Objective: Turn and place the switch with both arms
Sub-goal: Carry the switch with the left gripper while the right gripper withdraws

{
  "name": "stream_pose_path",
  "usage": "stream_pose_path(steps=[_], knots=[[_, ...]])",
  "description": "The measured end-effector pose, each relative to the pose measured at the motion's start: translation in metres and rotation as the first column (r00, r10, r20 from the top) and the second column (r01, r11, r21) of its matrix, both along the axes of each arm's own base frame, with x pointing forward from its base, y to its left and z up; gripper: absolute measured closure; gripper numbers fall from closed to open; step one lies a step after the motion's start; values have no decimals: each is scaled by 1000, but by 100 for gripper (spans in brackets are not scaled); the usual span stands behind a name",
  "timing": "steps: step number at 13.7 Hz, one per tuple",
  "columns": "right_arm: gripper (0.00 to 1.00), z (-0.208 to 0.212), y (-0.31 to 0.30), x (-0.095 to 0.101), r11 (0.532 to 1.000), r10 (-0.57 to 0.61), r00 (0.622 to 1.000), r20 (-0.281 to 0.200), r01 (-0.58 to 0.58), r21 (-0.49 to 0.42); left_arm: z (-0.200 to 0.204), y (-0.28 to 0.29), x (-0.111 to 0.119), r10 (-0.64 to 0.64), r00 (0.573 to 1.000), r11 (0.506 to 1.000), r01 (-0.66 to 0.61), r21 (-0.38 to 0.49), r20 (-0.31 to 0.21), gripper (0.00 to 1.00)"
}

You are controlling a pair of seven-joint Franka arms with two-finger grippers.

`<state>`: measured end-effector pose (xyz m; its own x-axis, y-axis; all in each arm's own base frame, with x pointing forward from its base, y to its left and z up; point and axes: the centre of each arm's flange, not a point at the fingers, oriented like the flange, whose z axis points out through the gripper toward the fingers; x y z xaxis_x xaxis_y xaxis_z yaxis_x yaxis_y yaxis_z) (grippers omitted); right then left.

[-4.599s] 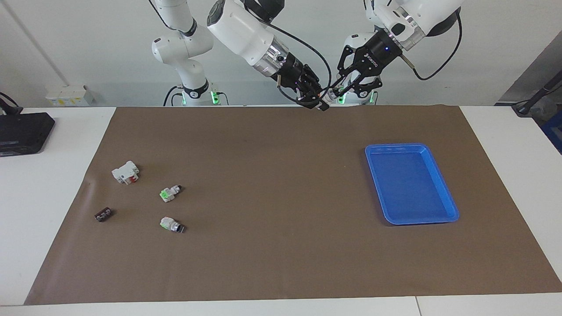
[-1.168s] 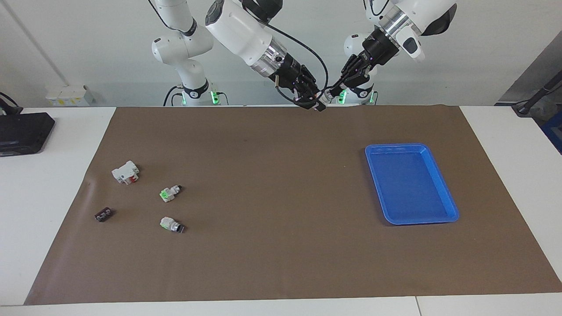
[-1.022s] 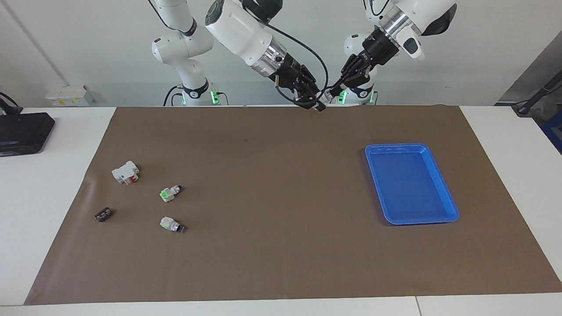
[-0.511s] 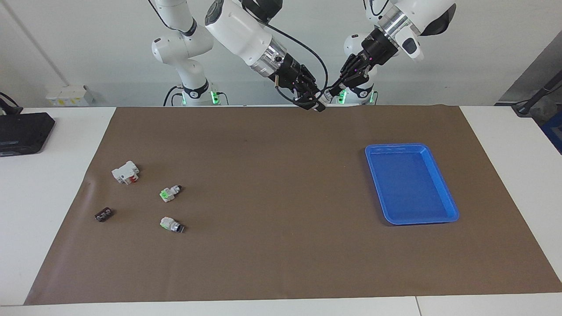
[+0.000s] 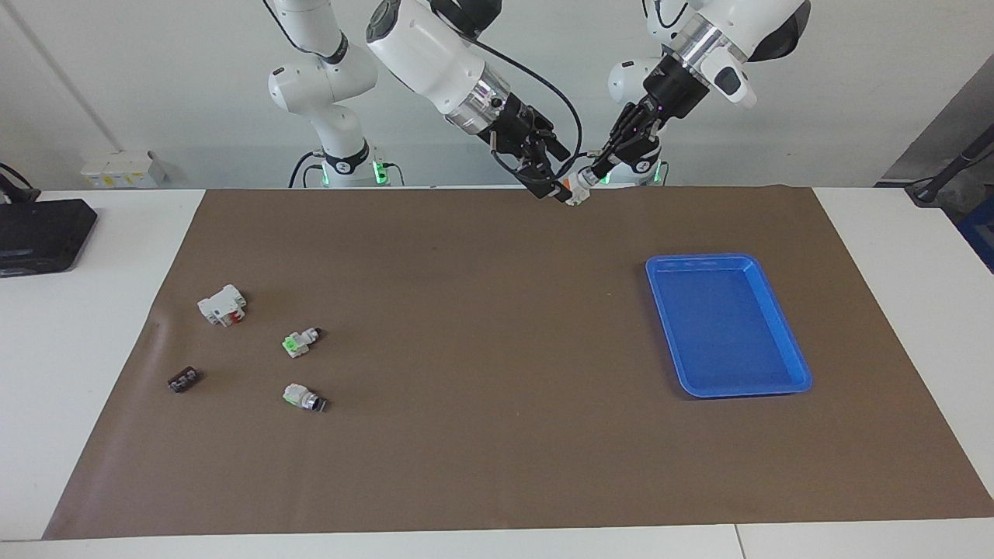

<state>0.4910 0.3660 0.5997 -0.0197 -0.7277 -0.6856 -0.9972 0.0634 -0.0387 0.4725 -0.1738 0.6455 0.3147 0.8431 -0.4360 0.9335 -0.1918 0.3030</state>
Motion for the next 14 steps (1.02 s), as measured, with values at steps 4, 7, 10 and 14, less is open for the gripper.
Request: stream_pose_path(steps=[4, 7, 10, 14], knots=[[0, 13, -27, -8, 971, 177, 979, 105, -156, -183, -28, 81, 16, -122, 991, 977, 111, 183, 49, 90], [0, 4, -67, 7, 868, 396, 900, 180, -303, -393, -51, 150, 22, -295, 952, 914, 256, 313, 82, 90], [0, -7, -113, 25, 681, 645, 745, 171, -459, -571, -78, 197, 25, -464, 883, 816, 395, 423, 71, 90], [0, -7, -201, 53, 511, 816, 555, 163, -559, -653, -134, 214, 54, -669, 744, 650, 576, 496, 13, 90]])
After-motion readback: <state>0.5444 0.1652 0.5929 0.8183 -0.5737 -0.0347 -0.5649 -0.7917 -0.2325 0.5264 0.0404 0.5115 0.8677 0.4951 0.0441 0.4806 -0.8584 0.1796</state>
